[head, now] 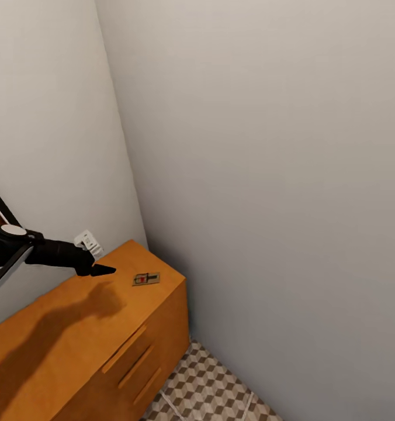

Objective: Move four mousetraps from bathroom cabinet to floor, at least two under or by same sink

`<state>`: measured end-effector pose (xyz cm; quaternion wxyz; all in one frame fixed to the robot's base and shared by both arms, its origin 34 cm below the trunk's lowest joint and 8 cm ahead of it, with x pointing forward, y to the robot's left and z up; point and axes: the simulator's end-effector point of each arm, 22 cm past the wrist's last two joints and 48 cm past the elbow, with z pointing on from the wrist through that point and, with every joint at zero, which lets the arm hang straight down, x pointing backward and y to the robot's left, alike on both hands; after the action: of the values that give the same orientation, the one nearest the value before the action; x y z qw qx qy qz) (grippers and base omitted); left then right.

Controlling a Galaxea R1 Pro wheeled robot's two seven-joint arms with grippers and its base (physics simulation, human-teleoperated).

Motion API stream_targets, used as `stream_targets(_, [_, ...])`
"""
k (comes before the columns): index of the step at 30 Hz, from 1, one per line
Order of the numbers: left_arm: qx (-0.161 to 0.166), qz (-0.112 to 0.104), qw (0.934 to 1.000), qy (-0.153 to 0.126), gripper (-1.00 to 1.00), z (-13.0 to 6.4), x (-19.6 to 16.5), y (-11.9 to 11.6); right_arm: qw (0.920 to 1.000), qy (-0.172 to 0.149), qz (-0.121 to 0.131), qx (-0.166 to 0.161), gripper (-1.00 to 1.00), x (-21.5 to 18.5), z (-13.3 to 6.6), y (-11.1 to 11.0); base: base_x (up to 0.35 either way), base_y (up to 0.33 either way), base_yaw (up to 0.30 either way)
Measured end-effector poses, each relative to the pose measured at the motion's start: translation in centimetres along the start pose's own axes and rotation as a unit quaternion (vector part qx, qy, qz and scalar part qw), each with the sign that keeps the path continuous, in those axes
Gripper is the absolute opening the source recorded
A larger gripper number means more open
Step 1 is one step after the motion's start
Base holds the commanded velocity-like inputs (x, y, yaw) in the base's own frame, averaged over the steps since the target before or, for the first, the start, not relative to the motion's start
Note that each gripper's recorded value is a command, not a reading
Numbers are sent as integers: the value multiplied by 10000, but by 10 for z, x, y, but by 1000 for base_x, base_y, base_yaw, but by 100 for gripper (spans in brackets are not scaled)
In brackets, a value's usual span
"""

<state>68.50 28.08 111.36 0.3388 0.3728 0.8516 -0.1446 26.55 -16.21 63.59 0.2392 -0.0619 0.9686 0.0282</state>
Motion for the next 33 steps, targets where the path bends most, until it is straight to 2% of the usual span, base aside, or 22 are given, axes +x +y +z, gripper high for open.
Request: stream_targets(33, [111,-53,9998,166,100,18,14,0,9999,161,11,-21,-100,12,-1,2,15,0,0])
